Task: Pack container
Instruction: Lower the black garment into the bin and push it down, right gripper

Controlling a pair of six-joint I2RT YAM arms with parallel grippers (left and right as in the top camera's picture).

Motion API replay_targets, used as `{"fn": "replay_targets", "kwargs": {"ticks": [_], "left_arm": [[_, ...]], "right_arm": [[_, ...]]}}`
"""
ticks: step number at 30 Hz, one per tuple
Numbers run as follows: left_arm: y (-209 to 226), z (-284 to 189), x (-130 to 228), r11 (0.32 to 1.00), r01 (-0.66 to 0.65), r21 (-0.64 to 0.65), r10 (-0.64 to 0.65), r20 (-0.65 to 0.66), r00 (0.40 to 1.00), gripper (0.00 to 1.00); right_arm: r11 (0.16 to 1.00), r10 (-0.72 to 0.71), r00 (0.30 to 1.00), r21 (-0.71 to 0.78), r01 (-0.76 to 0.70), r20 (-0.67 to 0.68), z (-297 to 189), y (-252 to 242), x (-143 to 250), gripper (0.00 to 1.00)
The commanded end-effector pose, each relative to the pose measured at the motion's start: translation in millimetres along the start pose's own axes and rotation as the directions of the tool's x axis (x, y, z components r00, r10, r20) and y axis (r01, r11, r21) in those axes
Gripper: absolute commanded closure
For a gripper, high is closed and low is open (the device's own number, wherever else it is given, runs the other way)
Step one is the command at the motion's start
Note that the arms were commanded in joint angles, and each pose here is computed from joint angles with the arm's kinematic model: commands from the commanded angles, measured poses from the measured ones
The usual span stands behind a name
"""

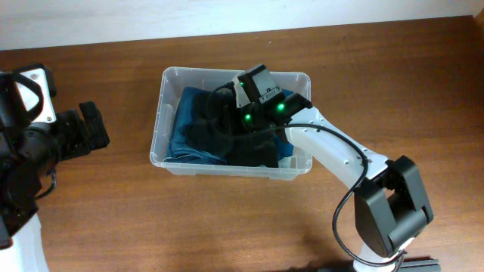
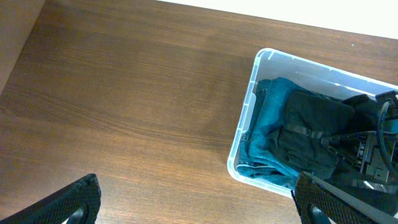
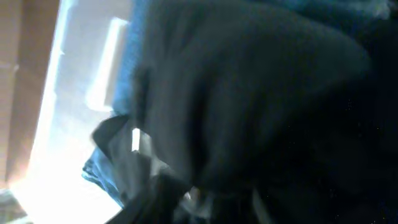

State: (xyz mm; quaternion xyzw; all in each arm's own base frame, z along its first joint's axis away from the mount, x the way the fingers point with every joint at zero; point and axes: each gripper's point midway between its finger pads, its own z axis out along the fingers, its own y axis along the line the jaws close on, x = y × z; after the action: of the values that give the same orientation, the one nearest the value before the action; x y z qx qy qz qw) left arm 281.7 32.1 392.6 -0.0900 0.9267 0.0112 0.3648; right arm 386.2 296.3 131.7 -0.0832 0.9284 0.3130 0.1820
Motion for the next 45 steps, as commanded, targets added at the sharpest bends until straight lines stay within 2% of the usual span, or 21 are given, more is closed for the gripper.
{"fn": "replay_targets", "kwargs": {"ticks": [1, 4, 7, 14, 17, 18, 19, 20, 21, 23, 24, 26, 30, 34, 40, 42, 44, 45], "left_arm": [[3, -1, 0, 1.0, 0.005, -0.013, -0.005, 0.003, 1.0, 0.01], [3, -1, 0, 1.0, 0.005, -0.013, -0.005, 0.003, 1.0, 0.01], [3, -1, 0, 1.0, 0.005, -0.013, -0.005, 0.003, 1.0, 0.01], [3, -1, 0, 1.0, 0.005, -0.013, -0.005, 0.003, 1.0, 0.01], [3, -1, 0, 1.0, 0.005, -0.013, -0.005, 0.003, 1.0, 0.01], [3, -1, 0, 1.0, 0.005, -0.013, -0.005, 0.003, 1.0, 0.0], [3, -1, 0, 1.0, 0.005, -0.013, -0.005, 0.003, 1.0, 0.01], [3, -1, 0, 1.0, 0.005, -0.013, -0.005, 0.003, 1.0, 0.01], [3, -1, 0, 1.0, 0.005, -0.013, -0.005, 0.003, 1.0, 0.01], [3, -1, 0, 1.0, 0.005, -0.013, -0.005, 0.003, 1.0, 0.01], [3, -1, 0, 1.0, 0.005, -0.013, -0.005, 0.003, 1.0, 0.01], [3, -1, 0, 1.0, 0.005, -0.013, -0.005, 0.003, 1.0, 0.01], [3, -1, 0, 1.0, 0.005, -0.013, -0.005, 0.003, 1.0, 0.01], [3, -1, 0, 1.0, 0.005, -0.013, -0.005, 0.003, 1.0, 0.01], [3, -1, 0, 1.0, 0.005, -0.013, -0.005, 0.003, 1.0, 0.0], [3, -1, 0, 1.0, 0.005, -0.013, -0.005, 0.003, 1.0, 0.01], [3, -1, 0, 1.0, 0.005, -0.013, -0.005, 0.003, 1.0, 0.01], [3, -1, 0, 1.0, 0.005, -0.013, -0.005, 0.003, 1.0, 0.0]], "right_arm": [[0.988, -0.053, 0.998, -0.15, 0.047, -0.036, 1, 39, 10, 0.73], [0.961, -0.074, 0.997, -0.268, 0.068, -0.012, -11, 66, 3, 0.8], [0.935, -0.08, 0.997, -0.347, 0.079, 0.012, -19, 84, -4, 0.83], [0.869, -0.118, 0.991, -0.475, 0.136, 0.069, -33, 113, -15, 0.85], [0.874, -0.117, 0.989, -0.465, 0.144, 0.087, -33, 112, -19, 0.85], [0.888, -0.105, 0.991, -0.44, 0.132, 0.086, -30, 107, -19, 0.84], [0.907, -0.089, 0.993, -0.407, 0.113, 0.079, -27, 100, -19, 0.74], [0.925, -0.071, 0.995, -0.369, 0.093, 0.071, -23, 92, -18, 0.55], [0.945, -0.05, 0.997, -0.32, 0.067, 0.062, -20, 82, -16, 0.45], [0.981, -0.02, 0.999, -0.192, 0.029, 0.051, -13, 55, -12, 0.33], [0.99, -0.023, 0.999, -0.14, 0.029, 0.05, -11, 45, -10, 0.31], [0.997, -0.05, 0.998, -0.052, 0.052, 0.037, -9, 27, -4, 0.3], [0.997, -0.069, 0.997, -0.043, 0.071, 0.037, -20, 25, -4, 0.3], [0.997, -0.067, 0.99, 0.057, 0.06, 0.122, -55, 13, -19, 0.28], [0.978, -0.207, 0.948, 0.021, 0.208, 0.243, -110, 53, -29, 0.28], [0.975, -0.219, 0.944, 0.01, 0.223, 0.248, -120, 63, -24, 0.34], [0.968, -0.244, 0.943, 0.005, 0.249, 0.226, -122, 70, -13, 0.34], [0.95, -0.307, 0.928, 0.009, 0.312, 0.211, -122, 76, -6, 0.34]]}}
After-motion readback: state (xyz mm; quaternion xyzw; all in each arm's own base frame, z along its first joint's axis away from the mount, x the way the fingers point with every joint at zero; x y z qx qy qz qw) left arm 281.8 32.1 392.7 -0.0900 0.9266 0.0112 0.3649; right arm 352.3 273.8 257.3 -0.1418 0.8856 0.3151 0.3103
